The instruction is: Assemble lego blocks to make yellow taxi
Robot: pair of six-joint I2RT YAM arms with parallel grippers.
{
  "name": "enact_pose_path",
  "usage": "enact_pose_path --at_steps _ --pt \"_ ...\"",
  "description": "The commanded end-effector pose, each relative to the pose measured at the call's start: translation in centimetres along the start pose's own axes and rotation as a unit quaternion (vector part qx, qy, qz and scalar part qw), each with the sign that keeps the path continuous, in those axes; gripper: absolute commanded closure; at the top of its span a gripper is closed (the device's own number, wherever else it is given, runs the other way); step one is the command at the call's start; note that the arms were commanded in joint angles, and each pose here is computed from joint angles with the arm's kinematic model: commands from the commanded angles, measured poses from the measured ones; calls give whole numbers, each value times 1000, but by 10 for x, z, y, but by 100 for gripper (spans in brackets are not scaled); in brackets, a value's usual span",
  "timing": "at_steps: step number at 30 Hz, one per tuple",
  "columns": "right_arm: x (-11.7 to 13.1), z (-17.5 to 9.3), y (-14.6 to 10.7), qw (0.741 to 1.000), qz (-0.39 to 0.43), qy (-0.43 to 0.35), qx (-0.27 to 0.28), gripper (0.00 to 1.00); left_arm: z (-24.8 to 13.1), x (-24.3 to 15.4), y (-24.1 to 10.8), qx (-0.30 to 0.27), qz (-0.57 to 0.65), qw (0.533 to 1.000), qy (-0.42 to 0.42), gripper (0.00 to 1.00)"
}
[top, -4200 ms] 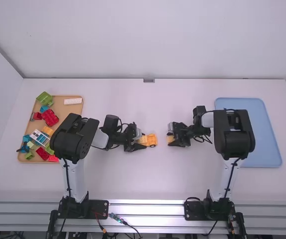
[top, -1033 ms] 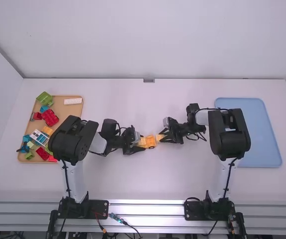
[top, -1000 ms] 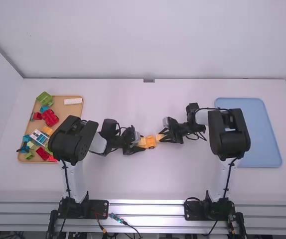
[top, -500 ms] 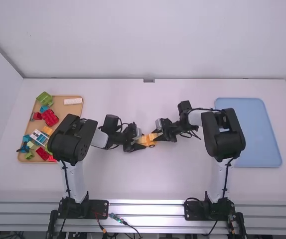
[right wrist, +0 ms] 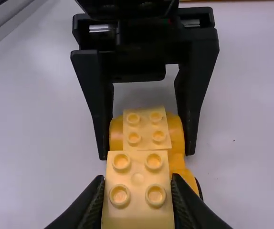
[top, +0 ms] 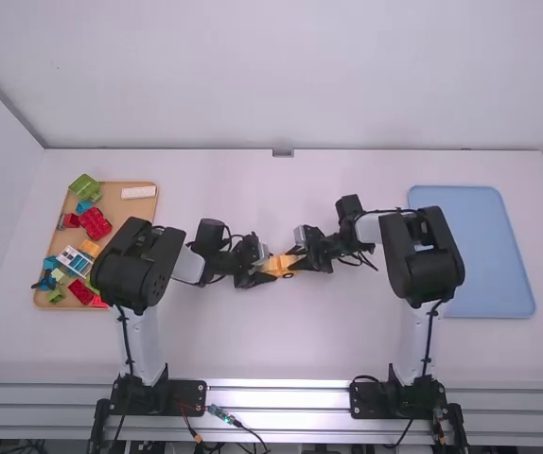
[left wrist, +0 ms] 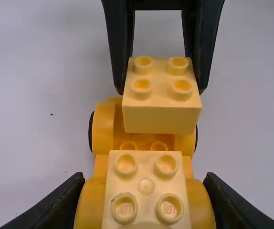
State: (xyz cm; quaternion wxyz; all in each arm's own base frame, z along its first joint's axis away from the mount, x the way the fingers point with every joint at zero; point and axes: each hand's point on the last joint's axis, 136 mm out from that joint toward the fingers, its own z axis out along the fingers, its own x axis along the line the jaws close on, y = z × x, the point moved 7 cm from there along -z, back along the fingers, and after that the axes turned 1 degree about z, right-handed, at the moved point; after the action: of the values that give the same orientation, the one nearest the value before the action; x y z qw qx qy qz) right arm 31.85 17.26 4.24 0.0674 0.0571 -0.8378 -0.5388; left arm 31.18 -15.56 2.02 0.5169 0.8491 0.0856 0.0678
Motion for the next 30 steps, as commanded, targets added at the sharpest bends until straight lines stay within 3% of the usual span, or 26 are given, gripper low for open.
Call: enact_pose_path --at_steps 1,30 --pt "5 8 -3 1000 13 13 -10 90 3 -14 -33 75 -25 997 14 98" --pt "9 16 -10 998 34 20 43 94 12 -16 -30 91 9 996 -1 98"
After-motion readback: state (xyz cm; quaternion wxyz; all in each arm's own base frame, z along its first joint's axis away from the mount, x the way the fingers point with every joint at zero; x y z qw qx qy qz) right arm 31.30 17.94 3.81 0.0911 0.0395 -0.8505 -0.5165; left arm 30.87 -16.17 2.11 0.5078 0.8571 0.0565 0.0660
